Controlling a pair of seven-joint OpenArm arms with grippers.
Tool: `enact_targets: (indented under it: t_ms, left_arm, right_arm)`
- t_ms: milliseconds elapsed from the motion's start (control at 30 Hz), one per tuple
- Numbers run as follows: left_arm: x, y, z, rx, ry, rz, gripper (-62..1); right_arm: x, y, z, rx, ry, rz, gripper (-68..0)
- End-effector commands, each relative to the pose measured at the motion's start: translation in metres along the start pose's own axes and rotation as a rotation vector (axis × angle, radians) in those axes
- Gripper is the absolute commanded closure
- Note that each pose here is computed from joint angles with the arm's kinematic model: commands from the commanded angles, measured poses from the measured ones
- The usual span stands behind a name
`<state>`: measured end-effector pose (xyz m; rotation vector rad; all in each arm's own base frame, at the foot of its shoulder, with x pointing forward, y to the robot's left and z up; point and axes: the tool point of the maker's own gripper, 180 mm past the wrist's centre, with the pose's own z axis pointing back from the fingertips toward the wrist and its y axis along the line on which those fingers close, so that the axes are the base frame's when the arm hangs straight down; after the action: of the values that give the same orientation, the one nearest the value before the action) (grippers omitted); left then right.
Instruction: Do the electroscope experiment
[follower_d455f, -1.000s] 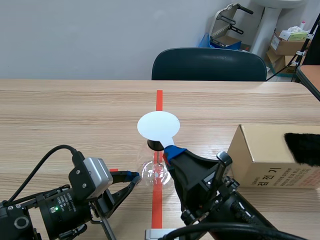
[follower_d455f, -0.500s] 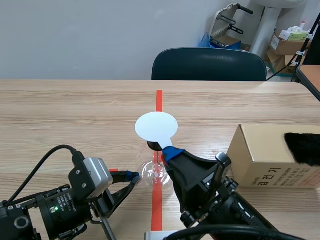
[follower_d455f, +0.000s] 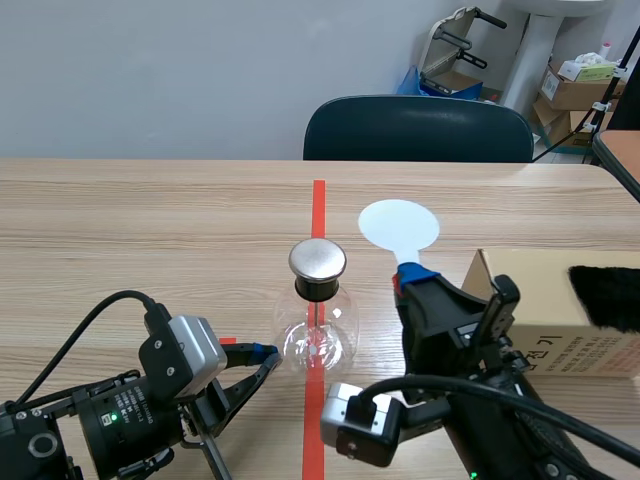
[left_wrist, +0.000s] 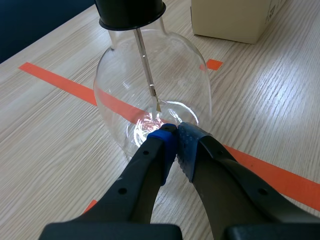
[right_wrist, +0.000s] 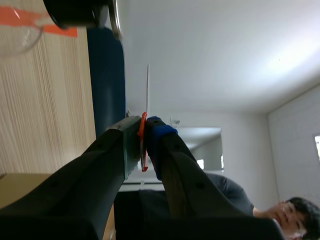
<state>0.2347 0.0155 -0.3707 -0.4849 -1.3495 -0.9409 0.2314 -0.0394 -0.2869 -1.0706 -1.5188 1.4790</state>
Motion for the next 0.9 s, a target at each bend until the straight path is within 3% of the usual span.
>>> enact_targets:
  t_ms: [0,200,433,700,867]
  left_arm:
    - [0.01,0.001,-0.004,0.002,-0.035,0.001,-2.9]
    - [0.01,0.001,-0.004,0.002,-0.036,0.001,-2.9]
    - [0.01,0.001,-0.004,0.002,-0.036,0.001,-2.9]
    - [0.01,0.001,-0.004,0.002,-0.036,0.001,-2.9]
    - [0.01,0.001,-0.004,0.002,-0.036,0.001,-2.9]
  right_arm:
    - [-0.009,-0.006,-0.001,-0.021,0.037,0.01,-1.7]
    - [-0.035,-0.006,0.002,-0.021,0.184,0.008,-1.7]
    - [-0.049,-0.006,0.005,-0.021,0.261,0.007,-1.7]
    - [-0.051,-0.006,0.006,-0.021,0.275,0.007,-1.7]
    - [-0.039,-0.006,0.003,-0.021,0.204,0.008,-1.7]
